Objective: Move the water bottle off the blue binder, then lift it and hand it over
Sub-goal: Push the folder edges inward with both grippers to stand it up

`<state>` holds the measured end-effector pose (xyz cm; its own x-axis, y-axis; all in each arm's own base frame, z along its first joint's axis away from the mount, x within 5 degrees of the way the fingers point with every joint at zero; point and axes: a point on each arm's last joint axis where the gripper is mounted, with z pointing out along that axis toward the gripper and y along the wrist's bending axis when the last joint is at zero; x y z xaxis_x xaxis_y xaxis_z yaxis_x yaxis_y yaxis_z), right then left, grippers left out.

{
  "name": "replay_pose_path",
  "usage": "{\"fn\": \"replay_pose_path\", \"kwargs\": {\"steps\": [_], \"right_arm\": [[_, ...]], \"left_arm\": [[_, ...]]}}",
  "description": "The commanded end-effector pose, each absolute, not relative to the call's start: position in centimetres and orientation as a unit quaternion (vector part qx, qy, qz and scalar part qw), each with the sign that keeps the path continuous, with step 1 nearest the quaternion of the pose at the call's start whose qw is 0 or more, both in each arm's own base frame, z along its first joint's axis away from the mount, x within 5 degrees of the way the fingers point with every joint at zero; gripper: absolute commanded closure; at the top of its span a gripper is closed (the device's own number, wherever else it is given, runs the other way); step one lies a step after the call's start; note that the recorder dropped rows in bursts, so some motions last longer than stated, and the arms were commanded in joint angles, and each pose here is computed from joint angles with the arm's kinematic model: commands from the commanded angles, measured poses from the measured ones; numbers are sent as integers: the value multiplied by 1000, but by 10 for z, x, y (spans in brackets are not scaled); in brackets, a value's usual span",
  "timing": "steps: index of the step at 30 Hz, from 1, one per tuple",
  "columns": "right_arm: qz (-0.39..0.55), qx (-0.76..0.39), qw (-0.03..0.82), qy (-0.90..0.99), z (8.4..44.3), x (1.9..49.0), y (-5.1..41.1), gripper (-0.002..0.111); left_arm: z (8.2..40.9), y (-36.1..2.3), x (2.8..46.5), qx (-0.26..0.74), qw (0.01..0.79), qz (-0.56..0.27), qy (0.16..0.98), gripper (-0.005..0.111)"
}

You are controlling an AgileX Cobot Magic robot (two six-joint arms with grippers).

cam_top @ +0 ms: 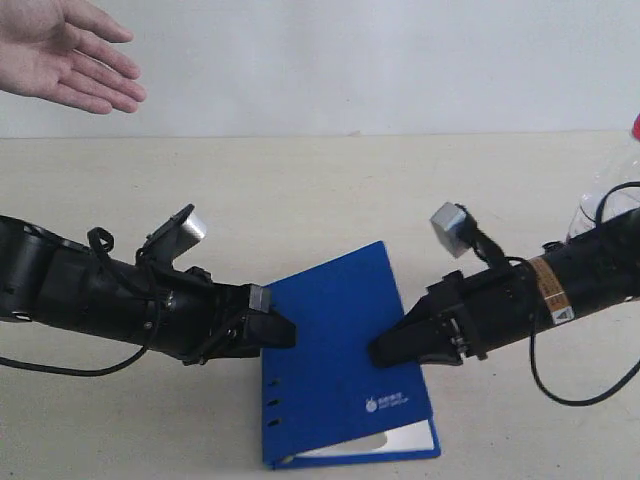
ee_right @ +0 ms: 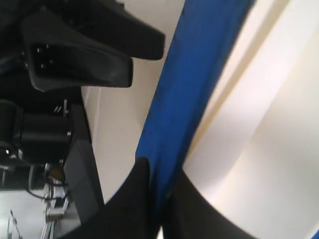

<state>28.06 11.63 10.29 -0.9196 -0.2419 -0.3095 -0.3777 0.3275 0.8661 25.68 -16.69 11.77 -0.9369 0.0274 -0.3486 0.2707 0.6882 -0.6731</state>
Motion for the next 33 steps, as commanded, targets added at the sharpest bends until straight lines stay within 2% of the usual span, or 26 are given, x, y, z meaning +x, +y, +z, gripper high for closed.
{"fn": "replay_pose_path", "kwargs": {"steps": [1,5,8,11,13,17,20,27,33], "right_arm": [[549,-120,93,822,106,294,78,108],[548,-106,100,824,106,296,70,108],[549,-115,92,822,106,295,77,108],[551,-131,82,820,106,291,89,108],[552,-143,75,818,106,289,96,108],[553,-162,68,814,106,285,107,108],[553,-168,66,813,108,283,110,108],[544,-218,124,800,146,268,109,108],[542,-224,137,798,161,256,108,108]], "left_arm": [[115,-162,261,64,168,-351,919,55],[115,-163,260,48,159,-360,918,55],[117,-167,258,54,148,-384,910,55],[112,-166,259,49,146,-373,915,55],[105,-164,260,44,140,-361,921,52],[101,-170,261,49,125,-383,914,37],[100,-175,267,54,121,-402,906,36],[94,-179,271,58,115,-407,904,36],[96,-191,274,100,102,-472,870,36]]}}
